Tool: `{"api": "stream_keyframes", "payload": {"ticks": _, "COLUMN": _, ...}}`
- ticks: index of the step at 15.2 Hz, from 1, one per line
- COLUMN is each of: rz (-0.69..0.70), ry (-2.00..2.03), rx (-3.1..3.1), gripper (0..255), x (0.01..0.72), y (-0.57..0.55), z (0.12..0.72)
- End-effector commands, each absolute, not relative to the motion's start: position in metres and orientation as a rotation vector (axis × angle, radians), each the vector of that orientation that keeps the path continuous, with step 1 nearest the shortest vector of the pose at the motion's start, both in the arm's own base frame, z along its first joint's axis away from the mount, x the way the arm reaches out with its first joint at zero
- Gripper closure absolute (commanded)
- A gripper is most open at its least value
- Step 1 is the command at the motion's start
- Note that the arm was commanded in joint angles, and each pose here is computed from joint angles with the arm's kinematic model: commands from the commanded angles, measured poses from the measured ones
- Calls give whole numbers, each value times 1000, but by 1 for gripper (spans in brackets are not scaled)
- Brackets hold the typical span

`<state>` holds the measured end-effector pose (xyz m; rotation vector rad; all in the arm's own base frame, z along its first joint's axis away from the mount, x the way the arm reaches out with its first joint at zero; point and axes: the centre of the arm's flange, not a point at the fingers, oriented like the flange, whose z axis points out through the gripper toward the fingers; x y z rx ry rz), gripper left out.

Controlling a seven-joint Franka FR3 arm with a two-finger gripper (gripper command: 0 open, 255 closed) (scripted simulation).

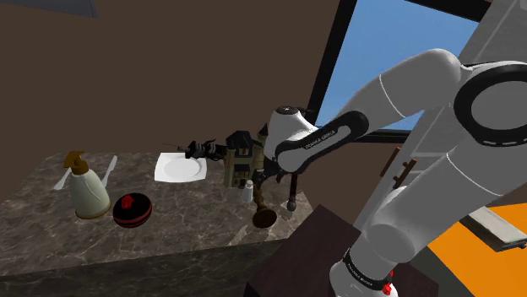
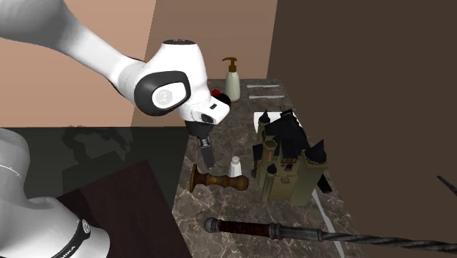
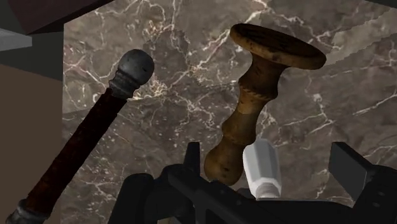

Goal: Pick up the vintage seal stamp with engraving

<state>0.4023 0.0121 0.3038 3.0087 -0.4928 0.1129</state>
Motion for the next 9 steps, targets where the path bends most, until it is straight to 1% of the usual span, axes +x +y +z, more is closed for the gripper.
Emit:
{"api": "stream_keyframes", "payload": {"ticks": 1, "rz": 94, "ry": -510, "rx": 3003, "gripper": 0, "x": 409, "y": 14, "z": 276}}
{"api": "stream_keyframes", "payload": {"ticks": 6, "rz": 45, "ry": -551, "rx": 2984, "gripper": 0, "x": 420, "y": 17, "z": 211}}
{"api": "stream_keyframes", "payload": {"ticks": 9, "rz": 44, "ry": -552, "rx": 2984, "gripper": 0, "x": 420, "y": 17, "z": 199}}
